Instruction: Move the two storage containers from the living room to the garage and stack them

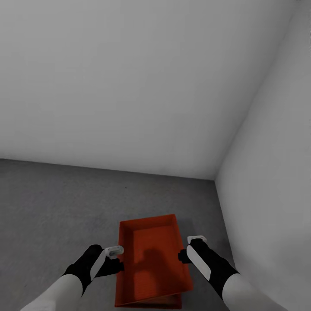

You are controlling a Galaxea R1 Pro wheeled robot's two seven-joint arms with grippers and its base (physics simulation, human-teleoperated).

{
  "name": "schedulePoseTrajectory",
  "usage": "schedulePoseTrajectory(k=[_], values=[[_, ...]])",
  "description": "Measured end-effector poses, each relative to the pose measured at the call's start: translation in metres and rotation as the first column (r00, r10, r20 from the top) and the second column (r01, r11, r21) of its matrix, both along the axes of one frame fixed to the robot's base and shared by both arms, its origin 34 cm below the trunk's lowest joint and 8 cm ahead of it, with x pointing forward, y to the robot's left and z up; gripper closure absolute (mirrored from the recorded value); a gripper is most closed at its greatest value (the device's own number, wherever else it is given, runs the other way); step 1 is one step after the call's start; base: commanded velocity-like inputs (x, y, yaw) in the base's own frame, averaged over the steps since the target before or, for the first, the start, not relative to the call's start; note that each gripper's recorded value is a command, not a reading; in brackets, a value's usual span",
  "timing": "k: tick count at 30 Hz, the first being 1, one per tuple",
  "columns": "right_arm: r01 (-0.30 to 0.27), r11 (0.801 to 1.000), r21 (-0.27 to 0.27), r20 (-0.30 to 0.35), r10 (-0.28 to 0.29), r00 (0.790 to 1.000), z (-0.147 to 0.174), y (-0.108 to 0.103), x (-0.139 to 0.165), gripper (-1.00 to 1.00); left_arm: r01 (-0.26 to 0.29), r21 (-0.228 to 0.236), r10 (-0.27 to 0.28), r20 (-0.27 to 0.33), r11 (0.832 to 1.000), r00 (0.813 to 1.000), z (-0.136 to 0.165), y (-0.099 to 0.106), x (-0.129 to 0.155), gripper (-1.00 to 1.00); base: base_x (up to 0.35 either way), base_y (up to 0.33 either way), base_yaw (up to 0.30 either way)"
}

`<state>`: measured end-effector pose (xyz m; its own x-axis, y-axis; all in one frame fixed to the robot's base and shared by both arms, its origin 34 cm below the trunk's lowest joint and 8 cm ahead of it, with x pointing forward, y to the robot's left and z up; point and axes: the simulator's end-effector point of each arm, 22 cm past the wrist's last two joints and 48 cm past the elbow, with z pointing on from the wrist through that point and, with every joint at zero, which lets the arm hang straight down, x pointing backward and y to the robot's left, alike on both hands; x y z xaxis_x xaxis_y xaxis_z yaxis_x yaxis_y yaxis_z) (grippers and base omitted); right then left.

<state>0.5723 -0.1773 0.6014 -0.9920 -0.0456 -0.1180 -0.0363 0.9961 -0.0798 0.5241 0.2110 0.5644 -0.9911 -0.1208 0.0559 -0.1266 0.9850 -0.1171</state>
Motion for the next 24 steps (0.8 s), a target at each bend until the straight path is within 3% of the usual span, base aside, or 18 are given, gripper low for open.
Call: schedulePoseTrajectory(k=[24], values=[[0.0,1.0,0.0,0.037,0.0,0.999,0.028,0.0,0.01,-1.0,0.0,0.0,0.0,0.037,1.0,0.999,0.026,0.0,0.011,-1.0,0.0,0.0,0.0]])
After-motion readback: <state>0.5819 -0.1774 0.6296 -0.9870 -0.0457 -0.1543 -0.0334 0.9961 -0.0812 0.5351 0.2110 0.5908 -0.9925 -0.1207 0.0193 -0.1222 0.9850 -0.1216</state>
